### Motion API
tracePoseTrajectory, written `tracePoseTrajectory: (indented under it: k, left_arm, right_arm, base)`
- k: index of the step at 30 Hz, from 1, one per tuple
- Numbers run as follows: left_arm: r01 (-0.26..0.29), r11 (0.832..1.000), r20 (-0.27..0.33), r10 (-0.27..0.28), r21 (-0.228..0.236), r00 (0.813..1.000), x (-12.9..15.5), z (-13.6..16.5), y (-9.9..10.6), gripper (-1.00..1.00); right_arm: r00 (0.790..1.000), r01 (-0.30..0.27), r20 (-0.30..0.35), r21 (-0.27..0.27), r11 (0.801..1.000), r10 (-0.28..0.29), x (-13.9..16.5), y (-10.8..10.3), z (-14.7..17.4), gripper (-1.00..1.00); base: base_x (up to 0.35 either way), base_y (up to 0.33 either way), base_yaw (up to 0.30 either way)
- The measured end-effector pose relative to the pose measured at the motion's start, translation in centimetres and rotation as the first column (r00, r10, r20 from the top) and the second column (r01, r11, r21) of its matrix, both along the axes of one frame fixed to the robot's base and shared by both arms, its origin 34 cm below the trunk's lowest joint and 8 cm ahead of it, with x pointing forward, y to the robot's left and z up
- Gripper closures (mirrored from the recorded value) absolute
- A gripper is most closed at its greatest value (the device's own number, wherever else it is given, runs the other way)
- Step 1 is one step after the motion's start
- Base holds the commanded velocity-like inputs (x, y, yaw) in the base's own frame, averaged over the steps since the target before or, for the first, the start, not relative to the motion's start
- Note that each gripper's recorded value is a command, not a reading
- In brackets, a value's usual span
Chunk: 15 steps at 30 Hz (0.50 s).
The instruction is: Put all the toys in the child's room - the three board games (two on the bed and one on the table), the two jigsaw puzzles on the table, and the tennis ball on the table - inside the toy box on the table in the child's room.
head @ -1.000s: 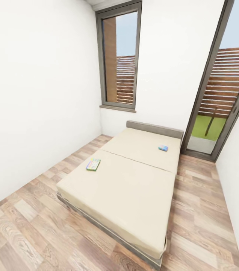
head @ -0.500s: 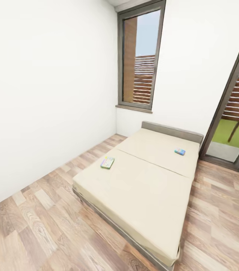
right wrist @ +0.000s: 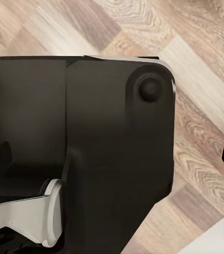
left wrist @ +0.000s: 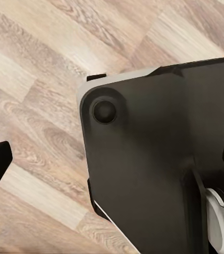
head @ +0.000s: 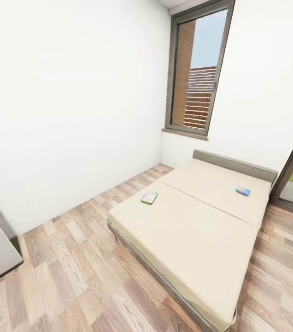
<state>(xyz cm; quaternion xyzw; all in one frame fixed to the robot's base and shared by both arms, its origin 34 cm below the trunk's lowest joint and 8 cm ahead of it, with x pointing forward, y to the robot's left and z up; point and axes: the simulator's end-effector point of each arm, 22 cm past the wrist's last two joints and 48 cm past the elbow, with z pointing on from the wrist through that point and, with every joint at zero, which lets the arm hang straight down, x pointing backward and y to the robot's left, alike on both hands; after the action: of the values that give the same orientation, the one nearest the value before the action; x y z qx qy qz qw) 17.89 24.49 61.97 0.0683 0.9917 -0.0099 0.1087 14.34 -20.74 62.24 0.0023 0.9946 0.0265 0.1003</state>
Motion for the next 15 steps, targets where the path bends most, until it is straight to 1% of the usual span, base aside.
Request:
tracePoseTrajectory:
  k: [15]
  left_arm:
    - [0.000, 1.000, 0.000, 0.000, 0.000, 1.000, 0.00, 0.00, 0.01, -1.00]
  right_arm:
    - [1.000, 0.000, 0.000, 0.000, 1.000, 0.000, 0.00, 0.00, 0.00, -1.00]
  base:
    - [-0.002, 0.000, 0.282]
